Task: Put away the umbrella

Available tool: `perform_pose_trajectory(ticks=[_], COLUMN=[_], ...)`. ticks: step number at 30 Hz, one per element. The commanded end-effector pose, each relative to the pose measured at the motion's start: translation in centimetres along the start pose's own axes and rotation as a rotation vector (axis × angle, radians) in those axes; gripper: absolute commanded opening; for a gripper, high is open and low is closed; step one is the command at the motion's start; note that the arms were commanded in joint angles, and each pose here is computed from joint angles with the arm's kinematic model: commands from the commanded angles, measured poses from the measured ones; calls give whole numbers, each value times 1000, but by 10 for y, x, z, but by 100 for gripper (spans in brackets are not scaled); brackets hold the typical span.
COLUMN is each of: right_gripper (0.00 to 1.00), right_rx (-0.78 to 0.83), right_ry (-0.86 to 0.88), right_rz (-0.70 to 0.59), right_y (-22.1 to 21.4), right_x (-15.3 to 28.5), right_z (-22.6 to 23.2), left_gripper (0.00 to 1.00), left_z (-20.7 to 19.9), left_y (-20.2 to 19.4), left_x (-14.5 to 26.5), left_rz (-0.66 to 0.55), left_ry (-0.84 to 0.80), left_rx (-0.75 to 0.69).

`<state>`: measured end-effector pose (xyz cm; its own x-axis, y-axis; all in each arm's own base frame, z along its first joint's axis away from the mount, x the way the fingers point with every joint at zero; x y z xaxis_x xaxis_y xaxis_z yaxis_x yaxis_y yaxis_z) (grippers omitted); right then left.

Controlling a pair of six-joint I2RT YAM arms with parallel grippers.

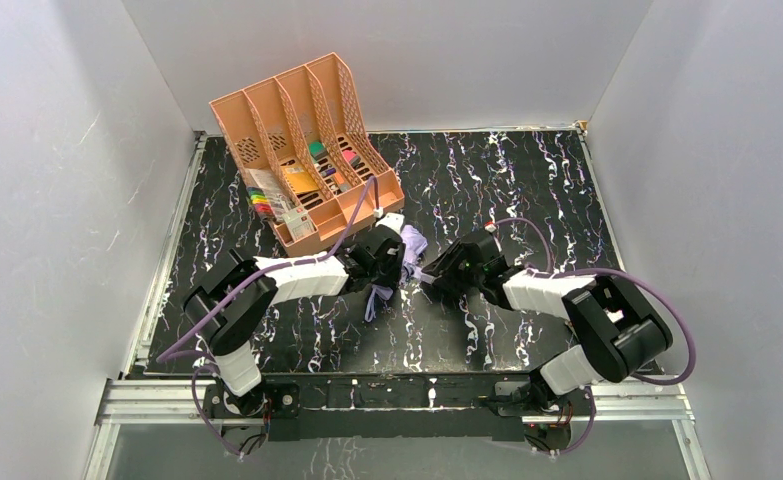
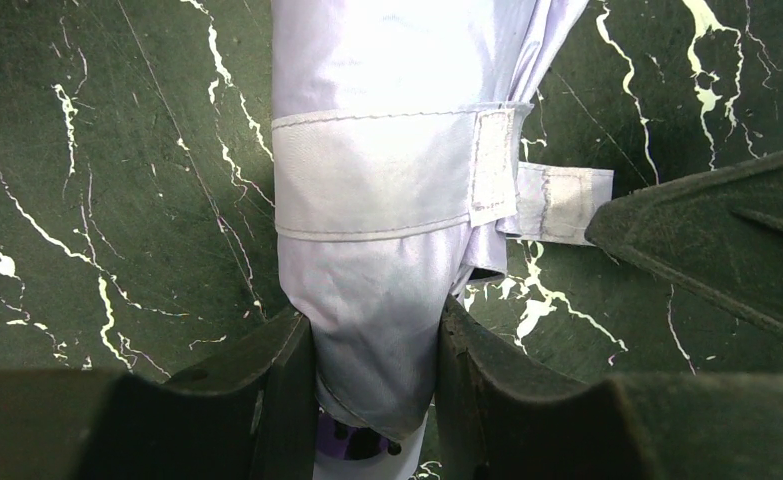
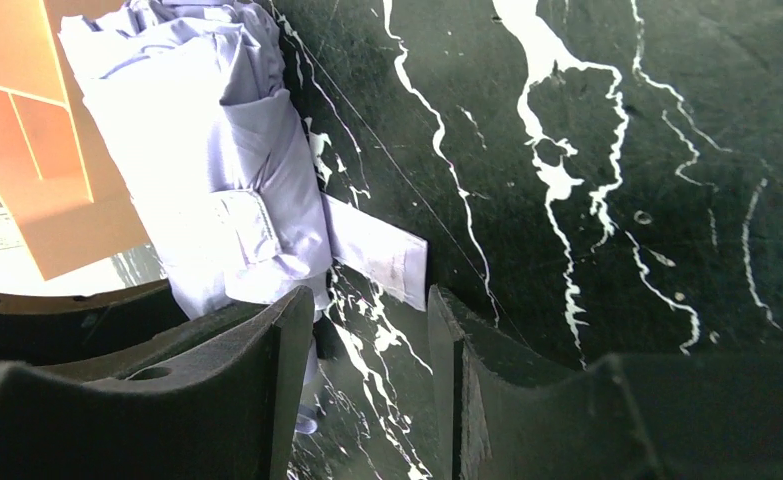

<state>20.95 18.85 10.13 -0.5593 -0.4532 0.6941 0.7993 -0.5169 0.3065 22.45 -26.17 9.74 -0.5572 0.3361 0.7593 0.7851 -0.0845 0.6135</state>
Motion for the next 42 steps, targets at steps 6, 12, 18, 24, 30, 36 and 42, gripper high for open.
perform_pose_trajectory(ticks=[6, 12, 18, 24, 30, 36, 42], right_gripper=[56, 56, 57, 58, 54, 47, 53], right_rx=[-22, -5, 40, 103, 138, 426, 586], right_ry=[-36, 105, 169, 193, 298, 410, 495], right_rz=[-5, 18, -10, -18, 117, 116, 68], right_y=[-5, -4, 7, 21, 15, 19, 22], right_x=[-10, -11, -13, -21, -32, -45, -48], right_z=[-26, -30, -28, -19, -17, -18, -18], left_gripper=[0, 0, 0, 0, 0, 0, 0], left_z=[53, 53, 52, 52, 50, 49, 50], left_y=[-78, -80, -80, -82, -81, -82, -84], left_x=[-3, -3, -3, -4, -4, -5, -6], left_rz=[372, 377, 384, 391, 394, 398, 407], left_ry=[292, 301, 306, 311, 311, 314, 315], left_rx=[-132, -134, -136, -145, -146, -154, -158])
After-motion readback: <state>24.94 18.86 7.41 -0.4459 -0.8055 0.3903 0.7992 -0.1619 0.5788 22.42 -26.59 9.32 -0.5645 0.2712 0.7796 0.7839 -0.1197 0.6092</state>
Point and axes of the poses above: each gripper's point midway between its finger pads, its own x axis back along the fingers, its own z axis along the line the jaws close on, y = z × x, the point moved 10 cm from there along x, back along the fingers, and after that the axes turned 7 degrees about x, right-handed, at the moved point
